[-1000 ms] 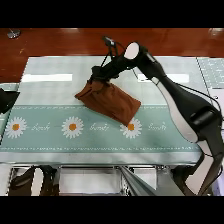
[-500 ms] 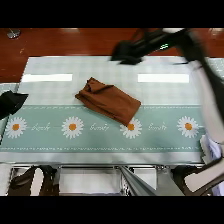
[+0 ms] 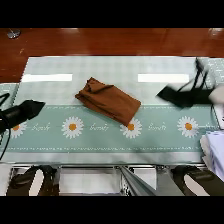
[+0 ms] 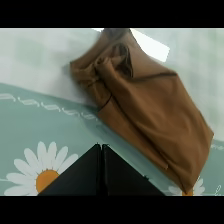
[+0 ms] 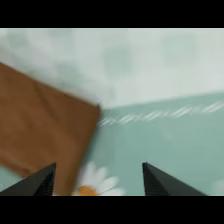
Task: Fold the shirts.
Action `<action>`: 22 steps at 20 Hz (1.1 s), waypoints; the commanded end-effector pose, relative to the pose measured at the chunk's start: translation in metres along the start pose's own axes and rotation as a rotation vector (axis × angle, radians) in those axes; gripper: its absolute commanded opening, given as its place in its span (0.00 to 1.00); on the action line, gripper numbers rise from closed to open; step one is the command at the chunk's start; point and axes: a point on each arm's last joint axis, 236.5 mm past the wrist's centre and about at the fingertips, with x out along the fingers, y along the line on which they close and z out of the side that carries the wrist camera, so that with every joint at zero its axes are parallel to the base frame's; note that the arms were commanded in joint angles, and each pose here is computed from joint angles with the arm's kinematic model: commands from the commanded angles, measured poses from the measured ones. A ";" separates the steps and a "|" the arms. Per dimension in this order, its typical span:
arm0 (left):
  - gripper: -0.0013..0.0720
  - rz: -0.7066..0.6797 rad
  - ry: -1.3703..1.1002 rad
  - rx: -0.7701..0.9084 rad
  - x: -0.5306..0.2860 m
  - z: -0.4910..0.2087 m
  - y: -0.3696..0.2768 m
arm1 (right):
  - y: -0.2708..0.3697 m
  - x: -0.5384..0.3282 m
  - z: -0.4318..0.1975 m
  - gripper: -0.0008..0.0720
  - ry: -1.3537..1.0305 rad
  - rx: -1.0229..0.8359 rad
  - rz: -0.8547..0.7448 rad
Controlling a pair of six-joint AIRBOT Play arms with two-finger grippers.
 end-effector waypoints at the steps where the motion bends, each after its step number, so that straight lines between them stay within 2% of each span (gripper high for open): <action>1: 0.04 -0.002 0.037 -0.009 0.016 -0.021 0.007 | -0.020 0.051 -0.061 0.83 -0.033 0.286 0.129; 4: 0.04 -0.024 -0.009 -0.027 0.018 -0.012 0.002 | -0.002 0.075 -0.082 0.83 0.107 0.141 0.121; 8: 0.04 -0.052 -0.024 -0.049 0.018 -0.008 -0.004 | 0.009 0.100 -0.062 0.83 0.132 0.170 0.112; 13: 0.04 -0.051 -0.025 -0.047 0.018 -0.008 -0.004 | 0.022 0.126 -0.087 0.83 0.321 0.109 0.109; 14: 0.04 -0.051 -0.025 -0.047 0.018 -0.008 -0.004 | 0.025 0.129 -0.087 0.80 0.326 0.111 0.116; 15: 0.04 -0.051 -0.025 -0.047 0.018 -0.008 -0.004 | 0.029 0.132 -0.084 0.60 0.325 0.117 0.124; 16: 0.04 -0.051 -0.025 -0.047 0.018 -0.008 -0.004 | 0.033 0.137 -0.080 0.53 0.320 0.112 0.129; 19: 0.04 -0.051 -0.025 -0.047 0.018 -0.008 -0.004 | 0.048 0.151 -0.069 0.51 0.353 0.097 0.147; 20: 0.04 -0.051 -0.025 -0.047 0.018 -0.008 -0.004 | 0.058 0.153 -0.065 0.42 0.370 0.067 0.168; 21: 0.04 -0.051 -0.025 -0.047 0.018 -0.008 -0.004 | 0.073 0.151 -0.058 0.08 0.381 -0.012 0.209; 22: 0.04 -0.051 -0.025 -0.047 0.018 -0.008 -0.004 | 0.090 0.145 -0.047 0.05 0.373 -0.092 0.251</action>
